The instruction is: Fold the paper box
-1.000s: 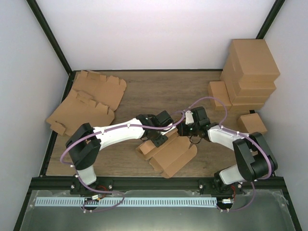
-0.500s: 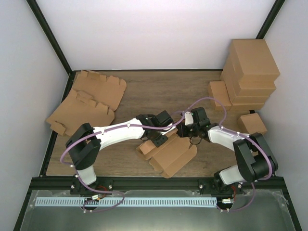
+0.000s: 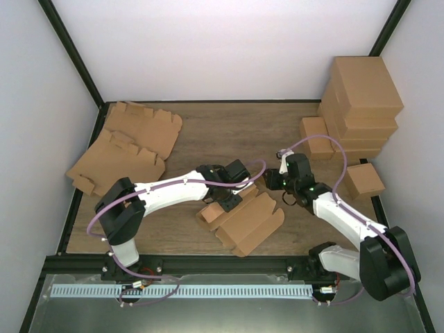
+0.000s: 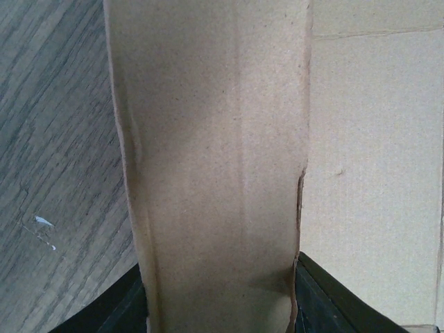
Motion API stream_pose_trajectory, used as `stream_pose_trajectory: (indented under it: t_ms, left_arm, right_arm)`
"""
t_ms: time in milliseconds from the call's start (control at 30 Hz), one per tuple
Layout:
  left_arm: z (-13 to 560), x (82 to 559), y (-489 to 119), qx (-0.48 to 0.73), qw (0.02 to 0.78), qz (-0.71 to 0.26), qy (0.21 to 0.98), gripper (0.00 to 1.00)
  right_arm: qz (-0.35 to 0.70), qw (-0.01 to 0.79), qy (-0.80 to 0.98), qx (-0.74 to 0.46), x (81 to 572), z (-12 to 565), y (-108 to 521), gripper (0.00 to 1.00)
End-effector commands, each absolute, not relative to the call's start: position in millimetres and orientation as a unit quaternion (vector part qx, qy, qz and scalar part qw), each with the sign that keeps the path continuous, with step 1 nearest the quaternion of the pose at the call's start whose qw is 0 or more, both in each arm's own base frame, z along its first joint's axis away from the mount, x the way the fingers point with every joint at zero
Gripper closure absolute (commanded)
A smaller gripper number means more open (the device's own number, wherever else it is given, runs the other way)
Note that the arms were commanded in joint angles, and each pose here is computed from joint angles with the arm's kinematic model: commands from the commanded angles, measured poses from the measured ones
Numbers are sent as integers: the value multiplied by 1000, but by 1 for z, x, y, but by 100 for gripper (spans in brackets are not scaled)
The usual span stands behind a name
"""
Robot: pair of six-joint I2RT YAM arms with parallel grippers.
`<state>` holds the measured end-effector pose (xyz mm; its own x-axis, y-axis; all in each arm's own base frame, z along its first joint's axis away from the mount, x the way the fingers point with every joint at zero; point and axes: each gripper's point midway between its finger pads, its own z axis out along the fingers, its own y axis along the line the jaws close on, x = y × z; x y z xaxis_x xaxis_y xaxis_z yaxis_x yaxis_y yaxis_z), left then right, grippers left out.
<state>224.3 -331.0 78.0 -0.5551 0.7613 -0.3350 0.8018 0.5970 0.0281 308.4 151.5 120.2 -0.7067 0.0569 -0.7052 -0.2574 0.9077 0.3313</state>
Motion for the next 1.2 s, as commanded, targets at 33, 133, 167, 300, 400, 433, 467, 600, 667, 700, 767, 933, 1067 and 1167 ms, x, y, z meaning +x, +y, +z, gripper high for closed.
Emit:
stream_pose_trajectory:
  t_ms: [33, 133, 167, 300, 400, 433, 467, 600, 667, 700, 767, 933, 1067, 1167]
  left_arm:
    - [56, 215, -325, 445, 125, -53, 885, 54]
    - [55, 216, -324, 445, 126, -51, 885, 54]
    - [55, 216, -323, 444, 125, -50, 886, 54]
    - [54, 215, -323, 442, 124, -51, 887, 54]
    - [54, 215, -323, 441, 125, -52, 887, 54]
    - [55, 215, -324, 441, 126, -52, 887, 54]
    - [55, 215, -323, 439, 127, -51, 888, 54]
    - [55, 220, -323, 425, 133, -46, 894, 54]
    - [56, 222, -323, 417, 137, -46, 897, 54]
    - [56, 222, -324, 416, 139, -47, 898, 54]
    - [57, 224, -325, 412, 143, -48, 899, 54]
    - [61, 227, -327, 402, 147, -59, 902, 54]
    - [63, 228, -329, 397, 148, -67, 904, 54]
    - [63, 229, -328, 400, 149, -62, 902, 54]
  right_arm:
    - [162, 407, 899, -26, 307, 123, 129, 45]
    - [165, 395, 903, -32, 306, 117, 132, 47]
    - [167, 386, 906, -34, 305, 112, 134, 47]
    - [169, 360, 917, -39, 306, 99, 139, 54]
    - [179, 353, 917, -47, 307, 98, 144, 65]
    - [184, 352, 917, -50, 307, 100, 146, 69]
    - [189, 352, 915, -53, 308, 102, 149, 73]
    - [219, 349, 908, -73, 307, 115, 162, 92]
    - [224, 349, 907, -78, 307, 123, 167, 97]
    - [224, 347, 907, -80, 307, 126, 168, 99]
    - [226, 342, 908, -82, 305, 129, 171, 99]
    - [235, 315, 916, -82, 300, 129, 178, 99]
    - [228, 297, 925, -69, 293, 129, 177, 99]
    - [248, 286, 923, -64, 285, 135, 183, 99]
